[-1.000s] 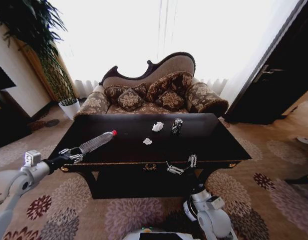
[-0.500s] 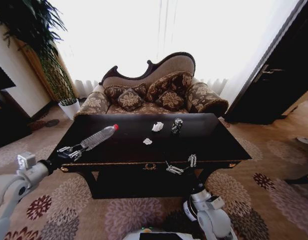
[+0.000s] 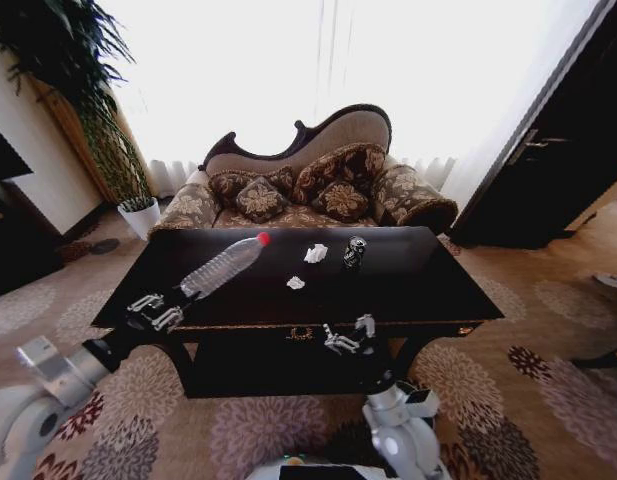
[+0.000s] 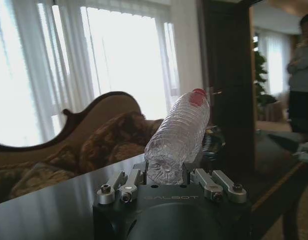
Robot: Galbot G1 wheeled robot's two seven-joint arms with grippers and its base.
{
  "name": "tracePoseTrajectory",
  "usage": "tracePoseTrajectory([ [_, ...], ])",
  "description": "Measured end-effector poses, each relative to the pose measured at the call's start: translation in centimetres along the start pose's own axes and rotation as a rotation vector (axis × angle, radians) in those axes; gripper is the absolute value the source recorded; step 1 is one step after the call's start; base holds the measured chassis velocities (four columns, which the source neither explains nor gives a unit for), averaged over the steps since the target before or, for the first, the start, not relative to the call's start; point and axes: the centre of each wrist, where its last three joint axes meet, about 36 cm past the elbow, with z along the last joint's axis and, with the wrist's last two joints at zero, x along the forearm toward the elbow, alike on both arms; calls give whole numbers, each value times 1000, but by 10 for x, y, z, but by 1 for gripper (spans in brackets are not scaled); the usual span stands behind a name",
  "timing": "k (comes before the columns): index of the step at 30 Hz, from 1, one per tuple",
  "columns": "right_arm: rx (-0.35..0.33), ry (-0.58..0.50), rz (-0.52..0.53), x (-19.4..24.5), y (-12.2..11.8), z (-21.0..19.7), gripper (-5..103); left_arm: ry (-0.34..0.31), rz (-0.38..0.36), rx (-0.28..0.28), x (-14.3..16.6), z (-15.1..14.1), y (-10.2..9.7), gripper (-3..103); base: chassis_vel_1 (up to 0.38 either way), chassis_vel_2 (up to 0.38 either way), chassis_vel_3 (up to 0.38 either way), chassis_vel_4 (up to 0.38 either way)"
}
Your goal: Move to the front of the table and place the trash on the table into the trash bin.
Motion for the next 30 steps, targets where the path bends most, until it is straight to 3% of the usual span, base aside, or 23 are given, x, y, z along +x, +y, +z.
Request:
tracePoseTrajectory([
  [2, -111, -3, 13, -6, 11, 3, 100, -32, 130, -13, -4, 3, -8, 35, 0, 0, 0, 0],
  [3, -111, -3, 13, -6, 11, 3, 100, -32, 130, -13, -4, 3, -8, 35, 0, 0, 0, 0],
  [6, -172, -2, 26, -9, 14, 5, 100, -49, 239, -22, -9, 3, -15, 35, 0, 0, 0, 0],
  [20, -138, 18, 38, 1, 0, 10, 100, -72, 253, -42, -13, 0, -8, 35, 0, 0, 0, 0],
  [24, -193, -7, 24, 3, -2, 15, 100, -76, 248, -50, -12, -2, 1, 35, 0, 0, 0, 0],
  [26, -257, -43, 13, 1, 2, 14, 100, -72, 252, -48, -11, -2, 7, 35, 0, 0, 0, 0],
  [30, -294, -78, -32, 1, 2, 13, 100, -100, 262, -29, -11, -7, 11, 35, 0, 0, 0, 0],
])
